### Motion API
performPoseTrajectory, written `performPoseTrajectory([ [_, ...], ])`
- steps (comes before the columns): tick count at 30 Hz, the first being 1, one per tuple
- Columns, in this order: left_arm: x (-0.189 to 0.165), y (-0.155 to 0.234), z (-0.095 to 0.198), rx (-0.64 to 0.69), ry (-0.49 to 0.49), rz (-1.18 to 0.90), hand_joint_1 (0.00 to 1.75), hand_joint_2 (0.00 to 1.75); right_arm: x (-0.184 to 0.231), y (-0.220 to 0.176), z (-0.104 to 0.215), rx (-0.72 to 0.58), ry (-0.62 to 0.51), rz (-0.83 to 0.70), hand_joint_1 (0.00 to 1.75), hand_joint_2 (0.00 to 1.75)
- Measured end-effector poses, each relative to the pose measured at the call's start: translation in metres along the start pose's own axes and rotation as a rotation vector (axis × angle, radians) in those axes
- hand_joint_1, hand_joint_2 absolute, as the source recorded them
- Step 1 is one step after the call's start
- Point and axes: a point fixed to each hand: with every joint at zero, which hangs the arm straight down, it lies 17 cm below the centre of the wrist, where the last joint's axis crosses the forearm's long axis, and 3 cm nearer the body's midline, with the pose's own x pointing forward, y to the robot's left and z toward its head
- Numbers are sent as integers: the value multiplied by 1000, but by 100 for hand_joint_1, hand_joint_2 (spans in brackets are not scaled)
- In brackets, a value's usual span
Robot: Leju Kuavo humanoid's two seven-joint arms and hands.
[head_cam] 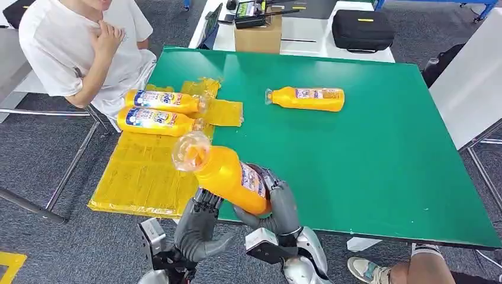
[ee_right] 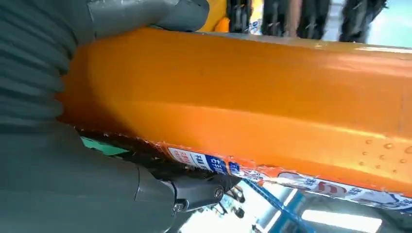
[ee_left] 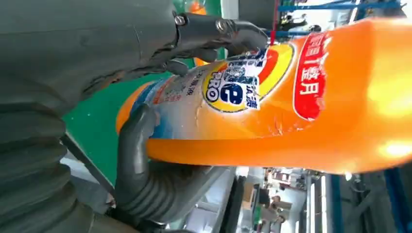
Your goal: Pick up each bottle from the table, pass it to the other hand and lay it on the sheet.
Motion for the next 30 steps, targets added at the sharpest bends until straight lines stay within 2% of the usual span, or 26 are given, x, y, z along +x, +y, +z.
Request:
performPoseTrajectory([
  [10, -1, 19, -17, 64, -2, -75, 0, 175, 27, 33, 4, 89, -82, 1, 175, 175],
  [21, 22, 30, -22, 78, -101, -19, 0, 175, 37, 41, -3, 110, -121, -36, 175, 175],
  [22, 23, 30, -23, 78, -105, -17, 47, 175, 38, 41, -3, 112, -123, -37, 175, 175],
  [23, 25, 30, -23, 77, -111, -7, 157, 175, 38, 42, -3, 113, -125, -37, 175, 175],
  [24, 27, 31, -23, 77, -119, 6, 175, 175, 38, 42, -3, 115, -127, -38, 154, 175],
  [25, 30, 31, -22, 76, -127, 27, 175, 175, 38, 43, -4, 117, -127, -38, 21, 175],
  [26, 33, 31, -22, 70, -137, 71, 175, 175, 38, 44, -4, 121, -128, -35, 0, 175],
  [29, 44, 34, -22, 64, -165, 178, 175, 175, 35, 50, 0, 138, -110, -33, 0, 175],
  [30, 47, 36, -23, 64, -171, 197, 175, 175, 33, 52, 2, 141, -102, -32, 0, 0],
])
